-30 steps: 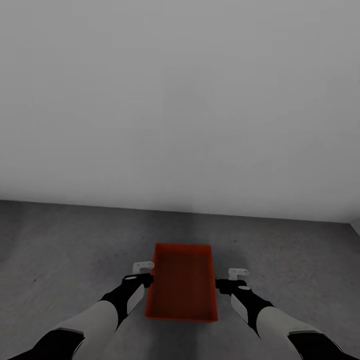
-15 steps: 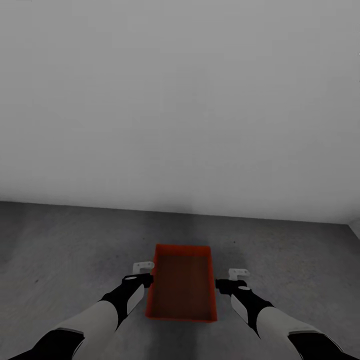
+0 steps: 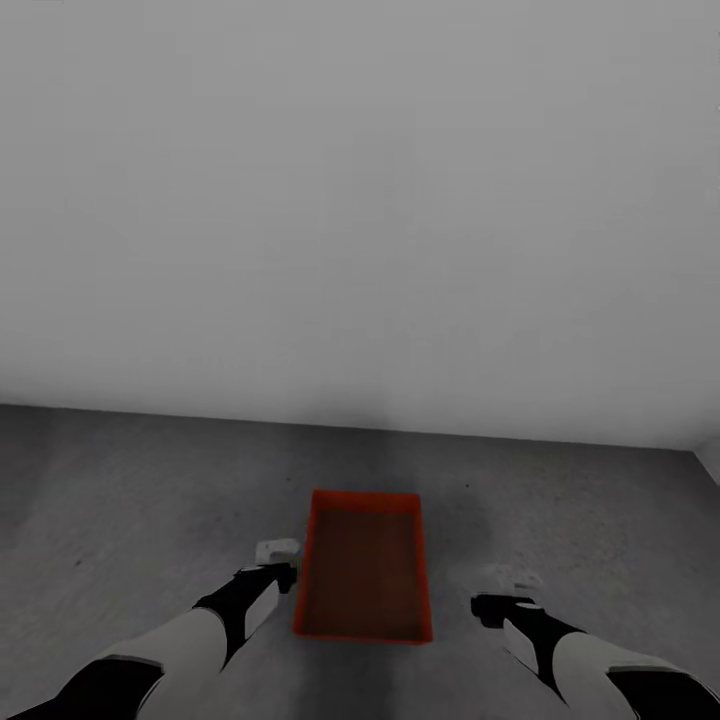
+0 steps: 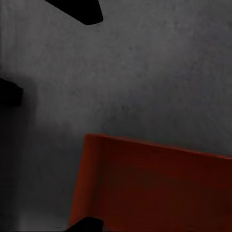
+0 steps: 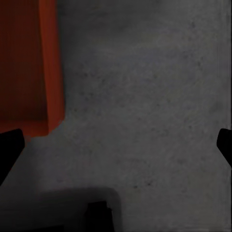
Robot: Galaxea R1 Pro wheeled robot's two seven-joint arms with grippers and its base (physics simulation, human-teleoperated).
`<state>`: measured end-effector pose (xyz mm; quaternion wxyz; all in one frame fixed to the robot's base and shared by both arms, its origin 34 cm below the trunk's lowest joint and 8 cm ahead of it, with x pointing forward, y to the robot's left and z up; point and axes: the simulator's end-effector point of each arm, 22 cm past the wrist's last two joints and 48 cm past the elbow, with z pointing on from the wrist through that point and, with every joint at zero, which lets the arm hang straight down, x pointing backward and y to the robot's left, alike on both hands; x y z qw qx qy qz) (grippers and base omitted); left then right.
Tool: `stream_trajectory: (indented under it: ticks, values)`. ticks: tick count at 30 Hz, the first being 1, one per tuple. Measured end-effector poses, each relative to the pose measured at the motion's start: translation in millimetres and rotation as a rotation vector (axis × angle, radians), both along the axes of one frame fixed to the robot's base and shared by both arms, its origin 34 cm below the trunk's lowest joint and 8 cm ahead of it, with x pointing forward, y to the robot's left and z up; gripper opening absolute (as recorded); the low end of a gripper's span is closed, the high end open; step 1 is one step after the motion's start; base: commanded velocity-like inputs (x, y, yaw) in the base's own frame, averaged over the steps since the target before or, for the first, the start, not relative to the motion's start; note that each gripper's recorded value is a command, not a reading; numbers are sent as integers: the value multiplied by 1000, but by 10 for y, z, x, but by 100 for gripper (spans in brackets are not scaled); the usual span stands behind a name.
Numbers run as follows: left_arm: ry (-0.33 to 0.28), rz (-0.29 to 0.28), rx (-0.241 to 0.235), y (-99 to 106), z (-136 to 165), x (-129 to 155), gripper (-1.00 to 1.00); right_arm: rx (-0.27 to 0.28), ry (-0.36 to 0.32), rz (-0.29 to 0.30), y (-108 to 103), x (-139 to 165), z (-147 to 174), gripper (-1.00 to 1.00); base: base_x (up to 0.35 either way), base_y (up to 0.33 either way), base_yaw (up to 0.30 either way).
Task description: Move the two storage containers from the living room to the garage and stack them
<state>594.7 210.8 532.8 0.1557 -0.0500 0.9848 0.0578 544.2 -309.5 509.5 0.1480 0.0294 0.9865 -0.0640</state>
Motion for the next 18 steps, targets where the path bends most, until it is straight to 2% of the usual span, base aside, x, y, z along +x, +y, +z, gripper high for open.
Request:
stream_trajectory:
  ticks: [3,9,12,18]
  values:
    - [44,19,7,113,-40,-195,100,-11,18,-2,-95,-137,9,100,0,0,0]
    - [129,108,-16,187,-87,-594,100,-21,67,-1,-179,-520,-1,100,0,0,0]
    - [146,131,-12,271,-77,-697,100,-28,90,-2,-236,-699,4,100,0,0,0]
    - [147,148,5,442,-7,-731,100,-36,129,-2,-301,-967,38,100,0,0,0]
